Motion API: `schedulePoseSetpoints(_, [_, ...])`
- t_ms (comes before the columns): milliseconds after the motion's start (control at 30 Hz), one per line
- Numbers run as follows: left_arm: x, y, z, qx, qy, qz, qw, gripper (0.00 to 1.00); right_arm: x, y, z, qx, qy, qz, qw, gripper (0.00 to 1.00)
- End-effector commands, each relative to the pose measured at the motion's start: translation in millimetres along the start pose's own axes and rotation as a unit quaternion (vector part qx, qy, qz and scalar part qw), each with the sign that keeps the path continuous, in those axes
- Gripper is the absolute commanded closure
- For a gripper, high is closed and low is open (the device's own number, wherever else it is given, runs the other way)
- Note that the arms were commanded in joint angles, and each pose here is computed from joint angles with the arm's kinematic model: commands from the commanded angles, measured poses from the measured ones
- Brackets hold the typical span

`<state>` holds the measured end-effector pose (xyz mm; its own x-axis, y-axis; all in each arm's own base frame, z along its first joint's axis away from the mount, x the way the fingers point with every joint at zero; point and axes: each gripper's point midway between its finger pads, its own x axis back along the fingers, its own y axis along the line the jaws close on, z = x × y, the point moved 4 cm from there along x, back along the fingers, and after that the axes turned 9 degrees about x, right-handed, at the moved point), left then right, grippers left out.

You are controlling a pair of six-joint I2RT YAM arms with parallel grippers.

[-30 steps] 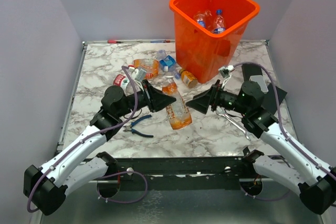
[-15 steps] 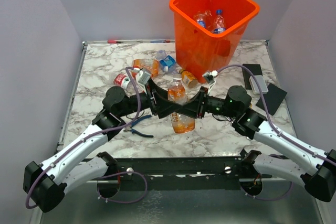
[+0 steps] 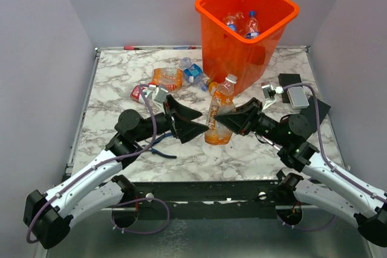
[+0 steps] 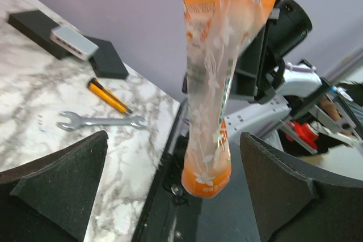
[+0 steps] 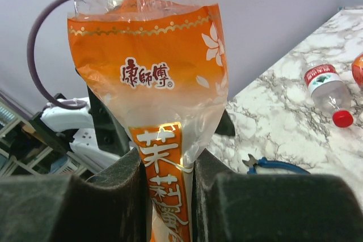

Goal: Put the plastic bottles in the bin
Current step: Place the plastic bottle in the trash bin.

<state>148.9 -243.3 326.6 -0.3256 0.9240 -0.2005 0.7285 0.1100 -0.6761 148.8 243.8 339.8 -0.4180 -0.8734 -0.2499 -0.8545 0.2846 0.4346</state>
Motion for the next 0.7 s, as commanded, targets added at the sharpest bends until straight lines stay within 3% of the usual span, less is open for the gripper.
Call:
schedulePoseSetpoints(0, [-9, -19, 19, 0.007, 0.053, 0.059, 0.997, 0.01, -2, 2, -16, -0.009, -0.065, -0.003, 0.998, 0.86])
schedulePoseSetpoints(267, [-18, -22, 31, -0.005, 0.064, 0.064, 0.996, 0.05, -10, 4, -18, -0.032, -0.082, -0.029, 0.996, 0.86])
schedulePoseSetpoints(500, [-24, -15, 36, 0.000, 0.063, 0.050, 0.997, 0.53, -14, 7, -15, -0.039, -0.076, -0.042, 0.995, 0.83])
schedulePoseSetpoints(567, [-26, -15, 36, -0.002, 0.063, 0.050, 0.997, 0.61, -13, 7, -14, -0.039, -0.070, -0.040, 0.996, 0.79])
schedulePoseSetpoints(633, [-26, -15, 35, -0.006, 0.061, 0.049, 0.997, 0.67, -12, 7, -13, -0.038, -0.061, -0.038, 0.997, 0.68])
schedulePoseSetpoints(667, [-26, -14, 35, -0.008, 0.058, 0.047, 0.997, 0.69, -12, 8, -12, -0.035, -0.055, -0.036, 0.997, 0.56])
